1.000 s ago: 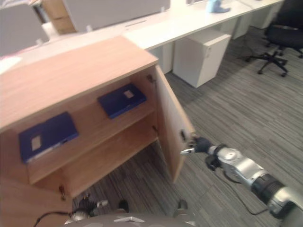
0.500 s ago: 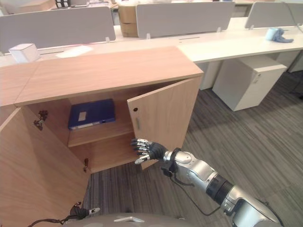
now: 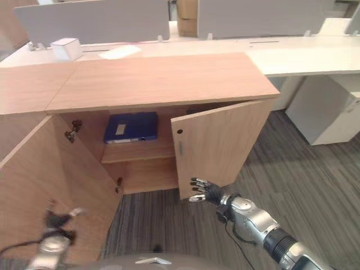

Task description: Put the empty folder in the office cabinet

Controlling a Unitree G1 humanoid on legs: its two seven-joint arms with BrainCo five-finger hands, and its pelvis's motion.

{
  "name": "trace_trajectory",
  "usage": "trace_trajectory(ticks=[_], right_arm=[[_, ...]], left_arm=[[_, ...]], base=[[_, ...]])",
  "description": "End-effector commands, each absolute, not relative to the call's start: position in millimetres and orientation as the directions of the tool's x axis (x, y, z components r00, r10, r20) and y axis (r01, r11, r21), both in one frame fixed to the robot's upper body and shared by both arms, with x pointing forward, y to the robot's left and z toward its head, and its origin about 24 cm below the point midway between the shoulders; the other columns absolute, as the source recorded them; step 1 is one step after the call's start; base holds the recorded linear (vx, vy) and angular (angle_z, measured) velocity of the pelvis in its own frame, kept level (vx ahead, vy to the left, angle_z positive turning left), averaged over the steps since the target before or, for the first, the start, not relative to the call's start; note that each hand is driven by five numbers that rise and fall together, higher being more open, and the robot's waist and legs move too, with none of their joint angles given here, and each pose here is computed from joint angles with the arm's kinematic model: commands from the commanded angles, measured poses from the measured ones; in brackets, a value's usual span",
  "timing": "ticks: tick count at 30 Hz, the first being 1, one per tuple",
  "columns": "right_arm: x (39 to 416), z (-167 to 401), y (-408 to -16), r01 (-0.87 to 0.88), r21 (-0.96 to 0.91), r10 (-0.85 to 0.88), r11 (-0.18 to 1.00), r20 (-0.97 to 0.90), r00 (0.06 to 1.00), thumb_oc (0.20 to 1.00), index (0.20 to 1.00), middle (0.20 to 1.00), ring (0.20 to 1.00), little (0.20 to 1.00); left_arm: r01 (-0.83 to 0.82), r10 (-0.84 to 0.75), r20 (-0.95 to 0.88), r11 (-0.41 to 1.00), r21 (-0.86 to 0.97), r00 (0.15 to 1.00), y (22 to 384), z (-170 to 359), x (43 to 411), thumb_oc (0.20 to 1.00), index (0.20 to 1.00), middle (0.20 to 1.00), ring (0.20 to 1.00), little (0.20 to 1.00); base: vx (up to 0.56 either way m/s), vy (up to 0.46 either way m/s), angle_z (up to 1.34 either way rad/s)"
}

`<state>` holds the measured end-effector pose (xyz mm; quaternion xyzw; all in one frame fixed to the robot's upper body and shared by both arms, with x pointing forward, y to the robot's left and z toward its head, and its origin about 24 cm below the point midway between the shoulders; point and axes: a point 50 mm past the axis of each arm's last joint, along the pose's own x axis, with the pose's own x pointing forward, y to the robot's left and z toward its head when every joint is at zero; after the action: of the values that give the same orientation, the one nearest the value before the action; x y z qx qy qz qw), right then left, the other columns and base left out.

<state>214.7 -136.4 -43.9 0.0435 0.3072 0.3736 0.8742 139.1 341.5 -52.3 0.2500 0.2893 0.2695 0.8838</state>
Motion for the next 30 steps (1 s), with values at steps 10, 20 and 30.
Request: trace_trajectory(ticks=[10, 20, 30], right_arm=[[223, -61, -93, -0.564, 0.326, 0.647, 0.759, -0.474, 0.597, 1.0, 1.0, 1.0, 1.0, 1.0], [211, -72, -94, -0.548, 0.312, 0.623, 0.777, -0.51, 0.593, 1.0, 1.0, 1.0, 1.0, 1.0], [217, -66, -110, -0.511, 0.308, 0.593, 0.802, -0.508, 0.624, 1.0, 1.0, 1.0, 1.0, 1.0]], left_arm=[[-0.407, 0.708, 0.408, -0.184, 0.895, 0.576, 453, 139, 111, 1.0, 1.0, 1.0, 1.0, 1.0], [-0.421, 0.548, 0.62, -0.456, 0.784, 0.562, 438, 202, 99, 1.0, 1.0, 1.0, 1.0, 1.0], [-0.466, 0.823, 0.283, -0.026, 0.884, 0.492, 448, 111, 77, 1.0, 1.0, 1.0, 1.0, 1.0]], base=[[0.02, -0.006, 0.06], [0.0, -0.01, 0.05], [0.0, 0.001, 0.01]])
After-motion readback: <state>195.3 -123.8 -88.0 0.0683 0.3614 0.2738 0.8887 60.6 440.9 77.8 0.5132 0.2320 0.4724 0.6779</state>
